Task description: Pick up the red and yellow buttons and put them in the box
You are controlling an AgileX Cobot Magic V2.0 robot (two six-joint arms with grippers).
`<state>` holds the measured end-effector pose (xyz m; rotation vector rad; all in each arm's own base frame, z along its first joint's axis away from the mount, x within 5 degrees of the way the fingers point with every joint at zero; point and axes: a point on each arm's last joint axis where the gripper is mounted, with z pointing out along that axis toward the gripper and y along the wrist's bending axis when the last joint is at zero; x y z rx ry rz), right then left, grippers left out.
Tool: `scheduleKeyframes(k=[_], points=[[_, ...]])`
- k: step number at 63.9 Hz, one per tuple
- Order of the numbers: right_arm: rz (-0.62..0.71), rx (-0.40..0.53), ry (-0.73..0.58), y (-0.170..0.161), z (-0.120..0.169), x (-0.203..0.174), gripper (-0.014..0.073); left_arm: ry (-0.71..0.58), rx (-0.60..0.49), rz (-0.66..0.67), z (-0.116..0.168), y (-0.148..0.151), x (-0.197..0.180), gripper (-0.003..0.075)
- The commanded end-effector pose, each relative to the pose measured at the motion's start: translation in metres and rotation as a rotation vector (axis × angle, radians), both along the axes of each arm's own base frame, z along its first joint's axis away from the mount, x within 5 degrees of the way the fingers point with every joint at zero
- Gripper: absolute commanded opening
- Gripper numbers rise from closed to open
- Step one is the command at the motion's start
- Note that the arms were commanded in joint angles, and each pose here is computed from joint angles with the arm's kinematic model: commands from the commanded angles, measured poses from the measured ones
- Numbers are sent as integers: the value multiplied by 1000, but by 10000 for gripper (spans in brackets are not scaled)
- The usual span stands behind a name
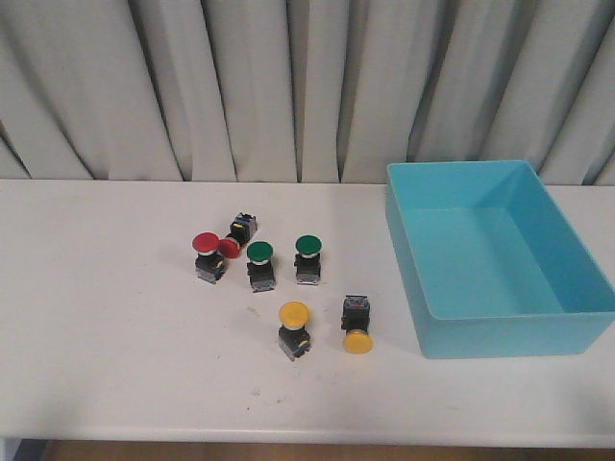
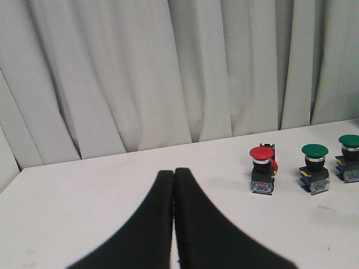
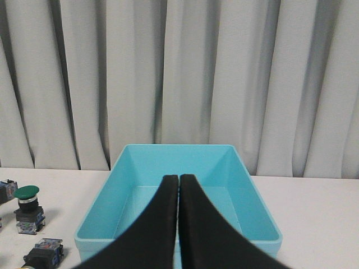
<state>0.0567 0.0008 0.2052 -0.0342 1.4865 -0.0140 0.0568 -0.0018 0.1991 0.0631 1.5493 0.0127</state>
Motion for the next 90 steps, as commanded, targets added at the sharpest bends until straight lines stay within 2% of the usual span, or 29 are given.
scheduleKeyframes(k=[1,49,60,69,77,90], points=[[-7,-13,-75,0,5,-1,-3,-53,-11,0,-6,0,0,-7],[-7,-13,-75,0,5,-1,-3,-59,-11,0,-6,0,0,-7],[-8,-10,-98,-1,8,-2,-3,-78,-84,-5,-1,0,0,-7],[-1,39,-111,-1,27,-4,-3,-153,-191,-18,29,0,-5,-7],[3,7,-100,0,61,-6,-3,-192,-188,-20,72,1,-13,-7],[13,-15,-19,1,123,7,-3,-92,-100,0,143,1,-5,-7]])
